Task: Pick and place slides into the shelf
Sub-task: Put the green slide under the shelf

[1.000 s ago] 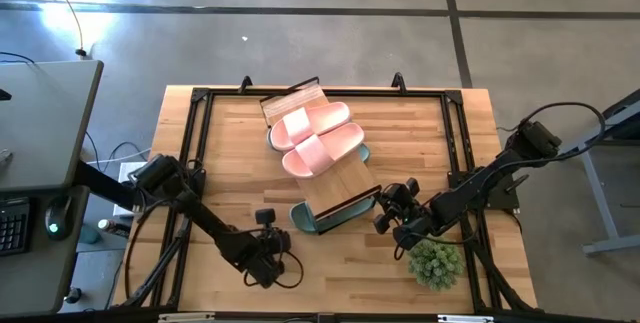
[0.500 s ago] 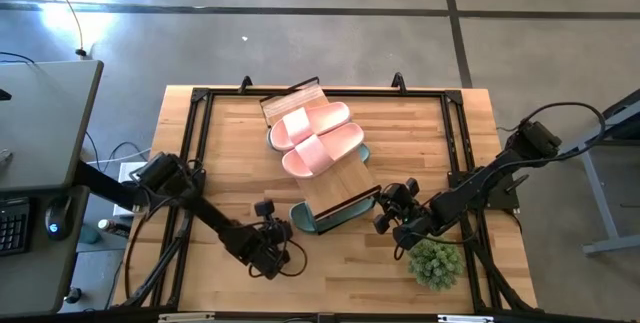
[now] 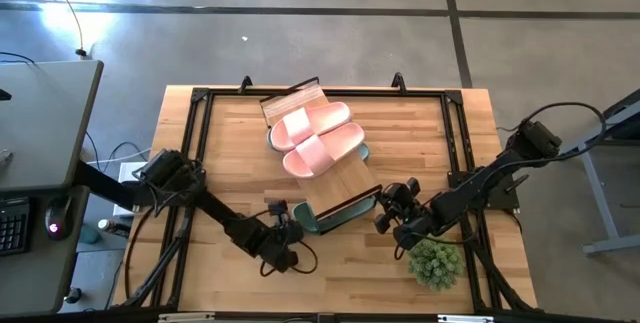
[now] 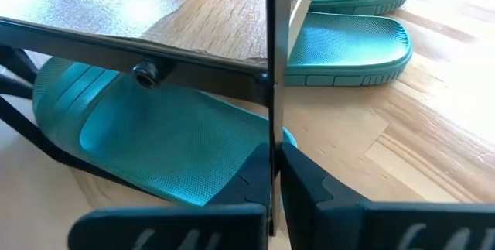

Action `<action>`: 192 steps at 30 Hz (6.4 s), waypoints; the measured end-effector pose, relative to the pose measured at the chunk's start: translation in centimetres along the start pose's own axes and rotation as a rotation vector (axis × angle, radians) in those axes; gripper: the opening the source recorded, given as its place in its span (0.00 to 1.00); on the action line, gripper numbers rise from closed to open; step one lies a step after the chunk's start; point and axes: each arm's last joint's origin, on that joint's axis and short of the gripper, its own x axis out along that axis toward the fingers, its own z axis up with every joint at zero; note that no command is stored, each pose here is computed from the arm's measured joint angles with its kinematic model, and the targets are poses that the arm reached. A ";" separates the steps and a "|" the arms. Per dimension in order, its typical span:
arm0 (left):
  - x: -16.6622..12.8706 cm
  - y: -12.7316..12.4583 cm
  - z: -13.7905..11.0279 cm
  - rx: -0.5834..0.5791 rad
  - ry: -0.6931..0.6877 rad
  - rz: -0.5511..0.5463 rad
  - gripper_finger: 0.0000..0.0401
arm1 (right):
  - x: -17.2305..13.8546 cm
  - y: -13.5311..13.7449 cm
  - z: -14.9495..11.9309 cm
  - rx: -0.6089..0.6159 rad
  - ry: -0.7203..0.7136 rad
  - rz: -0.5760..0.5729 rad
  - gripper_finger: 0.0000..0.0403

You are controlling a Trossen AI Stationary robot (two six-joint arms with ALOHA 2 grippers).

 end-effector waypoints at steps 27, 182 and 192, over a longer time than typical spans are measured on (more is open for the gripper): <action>0.3 0.0 0.3 -0.002 -0.003 -0.076 0.00 | -2.1 -2.0 -0.6 0.078 0.045 -0.087 0.00; 1.4 0.1 2.8 -0.056 -0.165 -0.196 0.00 | -2.7 -5.3 -0.8 0.218 0.046 0.006 0.00; 2.8 -0.9 1.8 -0.083 -0.134 -0.245 0.00 | -2.7 -5.1 -0.8 0.228 0.054 0.021 0.00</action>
